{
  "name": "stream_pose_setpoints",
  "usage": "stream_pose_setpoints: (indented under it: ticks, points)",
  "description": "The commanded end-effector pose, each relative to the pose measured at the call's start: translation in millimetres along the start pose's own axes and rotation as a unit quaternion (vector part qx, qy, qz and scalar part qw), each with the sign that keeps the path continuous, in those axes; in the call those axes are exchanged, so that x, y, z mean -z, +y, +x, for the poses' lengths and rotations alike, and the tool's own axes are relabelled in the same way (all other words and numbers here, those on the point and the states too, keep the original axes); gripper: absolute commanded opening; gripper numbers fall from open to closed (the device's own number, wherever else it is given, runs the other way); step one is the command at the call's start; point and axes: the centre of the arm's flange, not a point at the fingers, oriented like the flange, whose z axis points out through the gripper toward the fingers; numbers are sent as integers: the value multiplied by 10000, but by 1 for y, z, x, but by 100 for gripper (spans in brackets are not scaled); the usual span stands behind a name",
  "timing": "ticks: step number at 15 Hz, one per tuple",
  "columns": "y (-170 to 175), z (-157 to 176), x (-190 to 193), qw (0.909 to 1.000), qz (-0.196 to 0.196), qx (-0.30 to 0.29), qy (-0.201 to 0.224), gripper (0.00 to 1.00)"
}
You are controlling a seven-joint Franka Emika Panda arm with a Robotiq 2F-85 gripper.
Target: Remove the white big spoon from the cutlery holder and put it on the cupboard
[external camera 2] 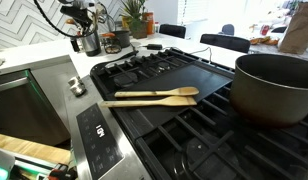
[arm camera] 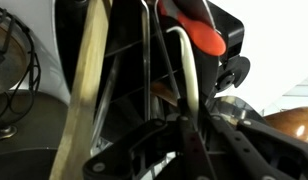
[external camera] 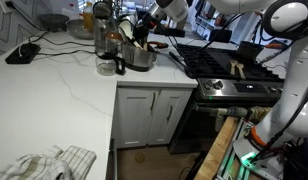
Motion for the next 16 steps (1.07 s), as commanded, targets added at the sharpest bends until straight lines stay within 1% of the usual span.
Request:
stream_pose_setpoints:
  ticks: [1, 6, 10, 12, 16]
  points:
    - [0, -4, 7, 10000, 1, -63, -54, 2]
    - [-16, -12, 42, 9997, -11, -80, -234, 2]
    - [-23, -26, 76, 9992, -179, -207, -292, 2]
    - [-20, -36, 95, 9987, -257, -357, -261, 2]
    - [-2, -61, 138, 9966, -352, -743, -30, 2]
